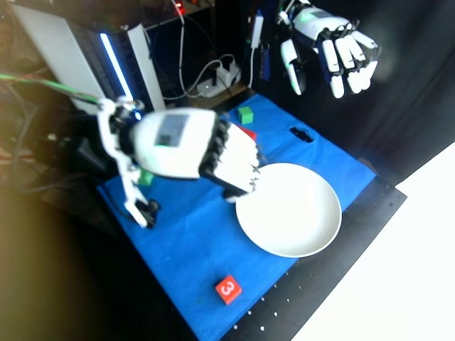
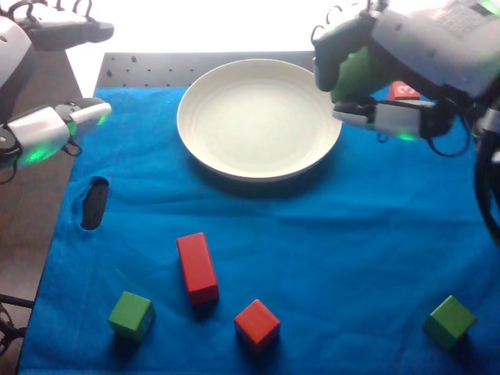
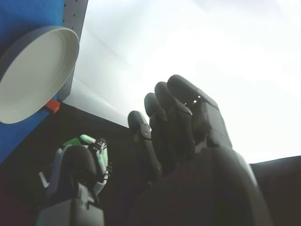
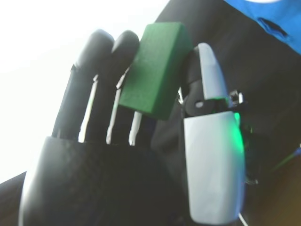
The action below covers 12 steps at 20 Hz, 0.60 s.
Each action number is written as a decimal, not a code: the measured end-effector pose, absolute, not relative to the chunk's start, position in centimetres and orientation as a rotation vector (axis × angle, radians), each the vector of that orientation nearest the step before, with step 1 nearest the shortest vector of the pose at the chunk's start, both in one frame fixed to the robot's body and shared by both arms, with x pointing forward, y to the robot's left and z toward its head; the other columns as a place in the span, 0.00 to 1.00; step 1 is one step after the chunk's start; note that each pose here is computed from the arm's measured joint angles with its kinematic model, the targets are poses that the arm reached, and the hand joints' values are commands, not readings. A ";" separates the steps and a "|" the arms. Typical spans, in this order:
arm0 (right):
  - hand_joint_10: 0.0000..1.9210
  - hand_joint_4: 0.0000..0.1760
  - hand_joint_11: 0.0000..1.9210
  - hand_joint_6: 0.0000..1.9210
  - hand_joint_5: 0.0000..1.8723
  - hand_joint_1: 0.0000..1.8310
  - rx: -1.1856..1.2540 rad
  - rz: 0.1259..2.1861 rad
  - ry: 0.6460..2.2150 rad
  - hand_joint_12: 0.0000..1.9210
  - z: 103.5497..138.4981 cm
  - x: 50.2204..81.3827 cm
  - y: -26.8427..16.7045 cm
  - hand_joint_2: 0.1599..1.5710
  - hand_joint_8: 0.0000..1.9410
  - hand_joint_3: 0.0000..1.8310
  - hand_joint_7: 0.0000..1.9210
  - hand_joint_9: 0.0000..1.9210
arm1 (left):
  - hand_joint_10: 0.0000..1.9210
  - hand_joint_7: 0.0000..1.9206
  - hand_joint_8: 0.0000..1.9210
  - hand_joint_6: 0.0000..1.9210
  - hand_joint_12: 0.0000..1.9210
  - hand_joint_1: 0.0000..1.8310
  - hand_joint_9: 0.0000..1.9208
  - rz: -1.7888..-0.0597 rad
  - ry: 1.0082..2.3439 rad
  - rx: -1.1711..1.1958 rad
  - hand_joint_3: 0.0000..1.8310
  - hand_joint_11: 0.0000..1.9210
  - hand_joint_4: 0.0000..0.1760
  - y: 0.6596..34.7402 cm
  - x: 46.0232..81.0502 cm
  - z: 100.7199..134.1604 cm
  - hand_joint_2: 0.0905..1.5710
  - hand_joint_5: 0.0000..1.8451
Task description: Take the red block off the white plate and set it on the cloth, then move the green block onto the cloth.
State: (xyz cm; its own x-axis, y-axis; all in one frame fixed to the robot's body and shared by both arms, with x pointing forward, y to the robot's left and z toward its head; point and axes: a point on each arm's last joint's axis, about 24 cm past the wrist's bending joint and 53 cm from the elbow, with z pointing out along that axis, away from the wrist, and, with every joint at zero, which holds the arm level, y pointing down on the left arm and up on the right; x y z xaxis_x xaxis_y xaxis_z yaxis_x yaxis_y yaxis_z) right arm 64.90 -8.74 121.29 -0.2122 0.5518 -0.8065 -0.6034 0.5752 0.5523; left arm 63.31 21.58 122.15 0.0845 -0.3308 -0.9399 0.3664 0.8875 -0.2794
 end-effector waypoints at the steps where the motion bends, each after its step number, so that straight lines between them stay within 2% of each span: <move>1: 0.76 0.00 0.54 0.47 0.48 0.69 -0.046 1.055 1.434 0.92 121.3 64.1 -9.3 0.69 0.63 0.00 0.53 0.59 | 0.11 0.25 0.00 0.00 0.63 0.38 0.18 -0.513 1.392 0.020 0.00 0.00 0.49 21.9 63.3 122.0 0.73 0.31; 2: 0.72 0.00 0.54 0.43 0.51 0.70 -0.047 1.052 1.437 0.88 121.1 63.8 -9.6 0.67 0.59 0.00 0.56 0.60 | 0.10 0.25 0.00 0.00 0.61 0.38 0.17 -0.513 1.393 0.019 0.00 0.00 0.47 22.0 63.3 122.0 0.74 0.31; 3: 0.86 0.00 0.60 0.41 0.51 0.69 -0.046 1.051 1.439 0.98 121.0 63.3 -9.9 0.69 0.70 0.00 0.50 0.63 | 0.09 0.25 0.00 0.00 0.60 0.37 0.17 -0.513 1.393 0.018 0.00 0.00 0.43 22.0 63.3 122.0 0.74 0.31; 4: 0.91 0.00 0.63 0.41 0.51 0.69 -0.048 1.049 1.450 1.00 120.6 62.5 -10.2 0.70 0.73 0.00 0.48 0.64 | 0.09 0.25 0.00 0.00 0.60 0.37 0.18 -0.514 1.394 0.020 0.00 0.00 0.46 21.9 63.2 122.0 0.74 0.31; 5: 0.84 0.00 0.61 0.39 0.52 0.69 -0.047 1.049 1.460 0.95 120.2 61.7 -10.6 0.69 0.69 0.00 0.51 0.63 | 0.09 0.26 0.00 0.00 0.60 0.38 0.18 -0.517 1.393 0.017 0.00 0.00 0.46 21.8 63.2 122.0 0.74 0.31; 6: 0.78 0.00 0.57 0.37 0.55 0.70 -0.045 1.050 1.466 0.93 119.9 61.2 -10.8 0.67 0.63 0.00 0.54 0.60 | 0.09 0.26 0.00 0.00 0.62 0.40 0.19 -0.519 1.394 0.019 0.00 0.00 0.42 21.8 63.1 122.0 0.74 0.32; 7: 0.73 0.00 0.52 0.41 0.51 0.75 -0.038 1.057 1.475 0.90 119.6 60.6 -11.1 0.68 0.58 0.00 0.52 0.50 | 0.09 0.26 0.00 0.00 0.63 0.40 0.19 -0.516 1.394 0.023 0.00 0.00 0.44 21.8 62.9 122.0 0.74 0.32; 8: 0.69 0.00 0.48 0.48 0.49 0.76 -0.031 1.061 1.480 0.89 119.4 60.2 -11.4 0.68 0.52 0.00 0.53 0.49 | 0.09 0.27 0.00 0.00 0.63 0.41 0.20 -0.513 1.395 0.023 0.00 0.00 0.39 21.9 62.9 122.0 0.74 0.32; 9: 0.67 0.00 0.50 0.48 0.50 0.76 -0.017 1.073 1.491 0.85 119.0 59.8 -11.6 0.67 0.49 0.00 0.54 0.50 | 0.09 0.27 0.01 0.00 0.63 0.41 0.20 -0.509 1.391 0.017 0.00 0.00 0.32 22.1 62.9 122.1 0.74 0.32; 10: 0.78 0.00 0.55 0.36 0.55 0.71 -0.011 1.075 1.500 0.92 118.6 59.6 -11.8 0.67 0.63 0.00 0.52 0.57 | 0.09 0.27 0.01 0.00 0.63 0.41 0.20 -0.503 1.386 0.016 0.00 0.00 0.29 22.4 62.9 122.2 0.74 0.32; 11: 0.86 0.00 0.57 0.35 0.55 0.70 -0.004 1.079 1.515 0.98 118.0 59.3 -12.0 0.68 0.66 0.00 0.51 0.59 | 0.09 0.27 0.01 0.00 0.63 0.40 0.20 -0.500 1.383 0.017 0.00 0.00 0.31 22.5 62.8 122.2 0.74 0.32; 12: 0.81 0.00 0.58 0.34 0.57 0.70 -0.003 1.078 1.538 0.92 117.2 59.0 -12.0 0.66 0.61 0.00 0.54 0.60 | 0.09 0.27 0.00 0.00 0.61 0.41 0.19 -0.497 1.386 0.010 0.00 0.00 0.28 22.6 62.9 122.2 0.74 0.32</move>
State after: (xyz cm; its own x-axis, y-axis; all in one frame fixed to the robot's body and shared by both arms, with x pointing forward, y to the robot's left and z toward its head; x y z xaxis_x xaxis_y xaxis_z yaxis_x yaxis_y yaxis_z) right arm 59.01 -12.03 117.22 -0.3024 0.5451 -0.7820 -0.5487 0.5713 0.6104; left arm 62.86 22.64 122.17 0.0981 -0.3307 -0.9386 0.3418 0.8970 -0.2803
